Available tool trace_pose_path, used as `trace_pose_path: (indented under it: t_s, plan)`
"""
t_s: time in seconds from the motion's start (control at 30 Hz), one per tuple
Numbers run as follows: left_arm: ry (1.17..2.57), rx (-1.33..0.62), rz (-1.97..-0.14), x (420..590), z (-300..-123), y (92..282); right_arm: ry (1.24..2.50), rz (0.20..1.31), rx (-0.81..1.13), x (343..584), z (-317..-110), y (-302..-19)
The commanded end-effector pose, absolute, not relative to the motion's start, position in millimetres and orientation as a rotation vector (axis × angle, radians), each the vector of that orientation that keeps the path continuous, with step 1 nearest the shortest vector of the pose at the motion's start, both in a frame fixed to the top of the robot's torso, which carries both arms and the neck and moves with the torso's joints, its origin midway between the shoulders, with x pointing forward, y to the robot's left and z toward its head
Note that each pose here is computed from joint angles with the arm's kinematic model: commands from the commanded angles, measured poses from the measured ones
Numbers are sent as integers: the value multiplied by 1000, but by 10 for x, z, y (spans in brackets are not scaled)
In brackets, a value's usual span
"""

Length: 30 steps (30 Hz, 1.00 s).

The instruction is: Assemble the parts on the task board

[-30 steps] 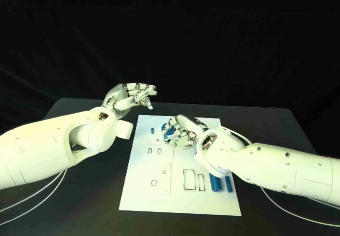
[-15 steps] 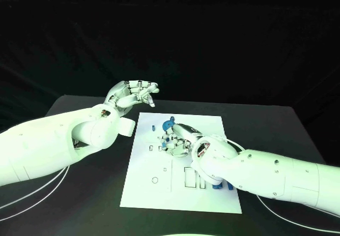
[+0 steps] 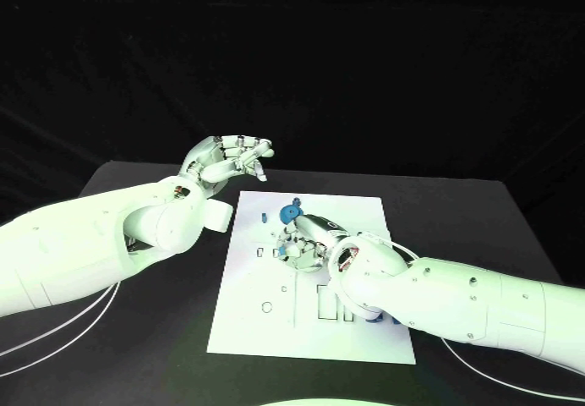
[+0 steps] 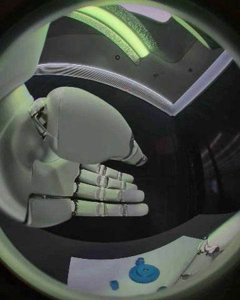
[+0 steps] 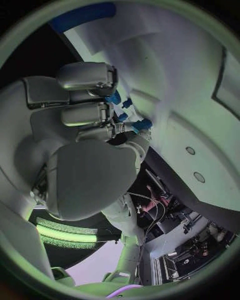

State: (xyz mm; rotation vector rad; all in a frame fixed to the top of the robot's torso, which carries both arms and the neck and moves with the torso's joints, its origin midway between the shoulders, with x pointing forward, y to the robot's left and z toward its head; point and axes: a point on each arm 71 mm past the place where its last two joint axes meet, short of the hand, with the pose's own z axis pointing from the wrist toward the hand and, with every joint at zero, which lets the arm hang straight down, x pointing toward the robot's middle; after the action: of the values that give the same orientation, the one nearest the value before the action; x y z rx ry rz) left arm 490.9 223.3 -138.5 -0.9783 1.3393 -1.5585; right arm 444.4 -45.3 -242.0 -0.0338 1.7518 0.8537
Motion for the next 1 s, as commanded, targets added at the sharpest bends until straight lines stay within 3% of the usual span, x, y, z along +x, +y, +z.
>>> trace_pose_path:
  t_s: [0.03,1.0]
  plan:
    - [1339,-972,-1578,4907,-1372,2218,1761,840,-60,4431,-2445,-446]
    - [1341,-975,-1573,4914,-1379,2243,1733,851,-54,4441,-2438,-447]
